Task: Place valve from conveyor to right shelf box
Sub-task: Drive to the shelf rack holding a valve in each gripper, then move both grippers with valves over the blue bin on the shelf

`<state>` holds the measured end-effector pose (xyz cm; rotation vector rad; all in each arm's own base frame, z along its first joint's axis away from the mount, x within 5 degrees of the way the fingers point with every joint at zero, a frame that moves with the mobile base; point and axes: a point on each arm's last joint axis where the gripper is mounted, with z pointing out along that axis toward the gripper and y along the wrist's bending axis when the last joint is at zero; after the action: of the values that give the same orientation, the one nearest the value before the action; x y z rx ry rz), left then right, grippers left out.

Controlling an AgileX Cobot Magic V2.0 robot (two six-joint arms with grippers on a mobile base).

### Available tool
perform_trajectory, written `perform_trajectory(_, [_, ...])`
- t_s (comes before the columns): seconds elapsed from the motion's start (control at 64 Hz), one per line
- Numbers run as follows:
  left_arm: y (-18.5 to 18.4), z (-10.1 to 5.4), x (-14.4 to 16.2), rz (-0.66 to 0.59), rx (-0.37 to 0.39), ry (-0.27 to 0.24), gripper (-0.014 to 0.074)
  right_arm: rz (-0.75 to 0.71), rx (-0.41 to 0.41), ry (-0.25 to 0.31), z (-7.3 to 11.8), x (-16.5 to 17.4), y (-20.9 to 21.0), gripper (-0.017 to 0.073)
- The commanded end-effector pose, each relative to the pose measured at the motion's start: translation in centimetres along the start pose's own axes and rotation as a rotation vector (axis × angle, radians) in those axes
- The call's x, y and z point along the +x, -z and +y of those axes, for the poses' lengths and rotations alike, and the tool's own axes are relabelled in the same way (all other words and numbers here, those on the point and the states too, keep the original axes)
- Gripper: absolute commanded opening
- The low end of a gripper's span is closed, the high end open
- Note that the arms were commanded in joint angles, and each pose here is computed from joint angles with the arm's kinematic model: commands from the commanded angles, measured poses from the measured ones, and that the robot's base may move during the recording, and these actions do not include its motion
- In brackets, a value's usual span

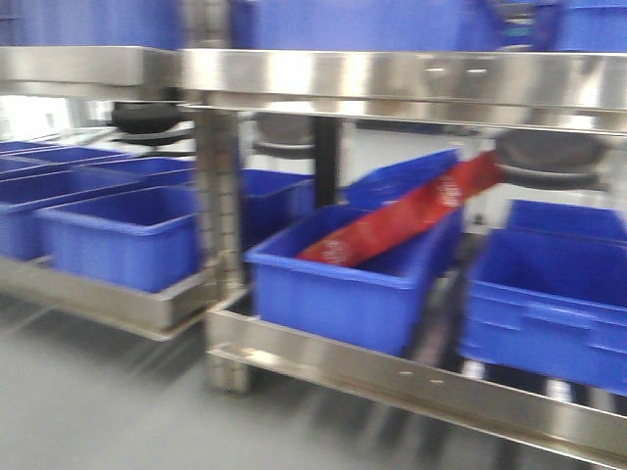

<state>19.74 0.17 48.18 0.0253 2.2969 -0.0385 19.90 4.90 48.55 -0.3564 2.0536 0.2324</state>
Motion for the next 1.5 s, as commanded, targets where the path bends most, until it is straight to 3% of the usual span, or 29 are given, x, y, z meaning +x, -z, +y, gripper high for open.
perform_trajectory(0.0, [0.47,-0.17,-0.26,-0.045,0.010,0.002,-0.0111,-0.096,0.019,0.012,0.02,-0.94,1.02,-0.0151])
perform_trajectory(1.484, [0.47,-0.17,-0.26,-0.045,0.010,0.002,-0.0111,-0.096,0.019,0.012,0.02,-0.94,1.02,-0.0151])
